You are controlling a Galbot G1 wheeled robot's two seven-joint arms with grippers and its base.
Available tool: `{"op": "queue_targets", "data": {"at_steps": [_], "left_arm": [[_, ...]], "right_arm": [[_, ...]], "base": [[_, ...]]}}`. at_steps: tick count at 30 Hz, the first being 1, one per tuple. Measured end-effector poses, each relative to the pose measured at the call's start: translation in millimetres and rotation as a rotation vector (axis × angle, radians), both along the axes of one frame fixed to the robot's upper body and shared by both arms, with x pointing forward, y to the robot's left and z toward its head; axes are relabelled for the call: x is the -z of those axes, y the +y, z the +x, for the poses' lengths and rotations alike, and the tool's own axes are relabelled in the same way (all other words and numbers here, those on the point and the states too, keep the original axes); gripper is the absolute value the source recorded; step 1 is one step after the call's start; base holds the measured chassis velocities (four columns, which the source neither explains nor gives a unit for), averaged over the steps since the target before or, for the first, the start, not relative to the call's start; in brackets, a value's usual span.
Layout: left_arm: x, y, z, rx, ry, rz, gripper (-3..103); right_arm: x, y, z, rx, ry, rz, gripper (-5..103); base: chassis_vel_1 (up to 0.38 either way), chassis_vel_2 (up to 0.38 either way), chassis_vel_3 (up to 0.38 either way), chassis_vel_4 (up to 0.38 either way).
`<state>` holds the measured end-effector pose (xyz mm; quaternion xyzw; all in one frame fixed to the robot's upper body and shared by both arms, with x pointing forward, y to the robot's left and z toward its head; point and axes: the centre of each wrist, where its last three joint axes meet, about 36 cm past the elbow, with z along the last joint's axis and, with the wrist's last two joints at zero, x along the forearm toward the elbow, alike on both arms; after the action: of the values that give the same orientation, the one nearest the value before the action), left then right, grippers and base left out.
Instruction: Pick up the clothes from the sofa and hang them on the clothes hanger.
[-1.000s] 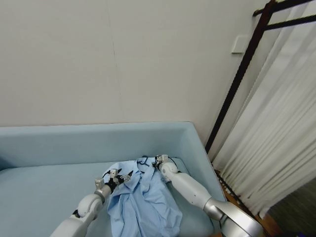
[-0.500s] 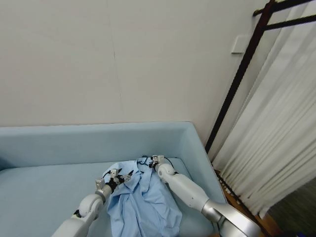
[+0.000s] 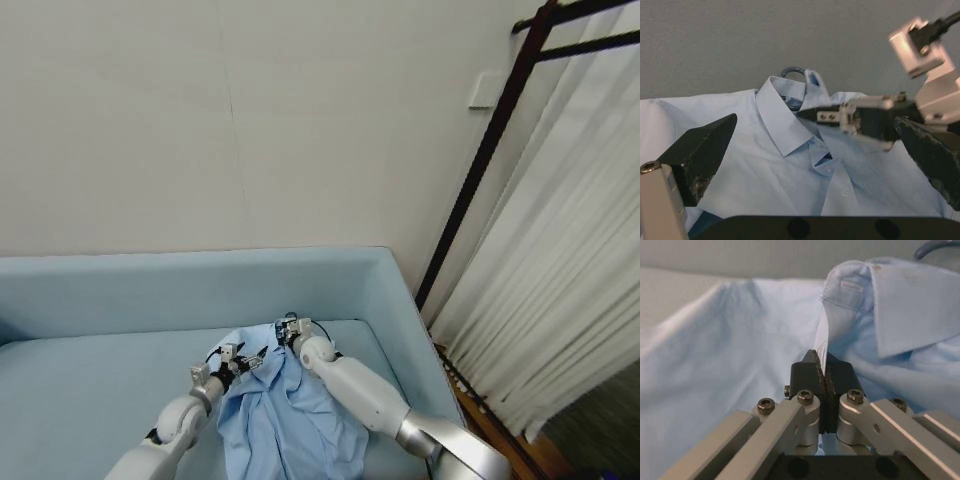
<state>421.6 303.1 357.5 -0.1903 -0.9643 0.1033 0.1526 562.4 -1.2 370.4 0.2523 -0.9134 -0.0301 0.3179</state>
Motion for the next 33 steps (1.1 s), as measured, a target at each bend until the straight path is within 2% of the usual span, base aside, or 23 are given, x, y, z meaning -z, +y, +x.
{"op": "queue_targets", "data": {"at_steps": [5, 7, 10, 14, 17, 19, 21, 22, 23, 24, 25, 26, 28, 31, 33], "left_arm": [[0, -2, 1, 0.002, -0.004, -0.003, 100], [-2, -2, 4, 0.002, -0.009, -0.002, 100], [-2, -3, 6, 0.0, -0.013, -0.004, 100], [1, -8, 6, -0.002, -0.011, -0.018, 100], [4, -11, 5, -0.003, -0.011, -0.021, 100], [5, -12, 4, -0.003, -0.01, -0.022, 100], [5, -13, 4, -0.003, -0.009, -0.022, 100], [5, -13, 3, -0.001, -0.012, -0.022, 100], [4, -13, 2, 0.0, -0.013, -0.02, 100], [2, -12, 1, 0.001, -0.015, -0.017, 100], [1, -10, 0, -0.002, -0.015, -0.011, 100], [1, -8, 0, -0.003, -0.015, -0.006, 100], [0, -6, 0, -0.004, -0.014, 0.0, 100], [-1, -3, 0, -0.006, -0.013, 0.009, 100], [0, -3, 0, -0.006, -0.012, 0.009, 100]], "right_arm": [[23, 2, 1, 0.017, 0.026, -0.056, -1], [25, -7, -2, 0.021, 0.026, -0.064, 9], [18, -20, -10, 0.016, -0.001, -0.063, 15], [-15, -53, -22, 0.01, -0.059, -0.047, 37], [-36, -67, -23, -0.003, -0.077, -0.04, 42], [-52, -83, -13, -0.012, -0.096, -0.048, 52], [-55, -88, -7, -0.014, -0.102, -0.051, 52], [-58, -101, 10, -0.008, -0.112, -0.071, 58], [-58, -109, 22, -0.003, -0.11, -0.085, 64], [-55, -119, 36, 0.002, -0.1, -0.103, 64], [-51, -129, 46, -0.001, -0.089, -0.12, 76], [-46, -136, 52, -0.014, -0.077, -0.135, 80], [-41, -143, 55, -0.037, -0.06, -0.146, 80], [-31, -145, 48, -0.091, 0.002, -0.154, 96], [-29, -142, 43, -0.104, 0.012, -0.152, 99]], "base": [[0.0, 0.0, 0.0, 0.0], [0.0, 0.0, 0.0, 0.0], [0.0, 0.0, 0.0, 0.0], [0.0, 0.0, 0.0, 0.0], [0.0, 0.0, 0.0, 0.0], [0.0, 0.0, 0.0, 0.0], [0.0, 0.0, 0.0, 0.0], [0.0, 0.0, 0.0, 0.0], [0.0, 0.0, 0.0, 0.0], [0.0, 0.0, 0.0, 0.0], [0.0, 0.0, 0.0, 0.0], [0.0, 0.0, 0.0, 0.0], [0.0, 0.0, 0.0, 0.0], [0.0, 0.0, 0.0, 0.0], [0.0, 0.0, 0.0, 0.0]]}}
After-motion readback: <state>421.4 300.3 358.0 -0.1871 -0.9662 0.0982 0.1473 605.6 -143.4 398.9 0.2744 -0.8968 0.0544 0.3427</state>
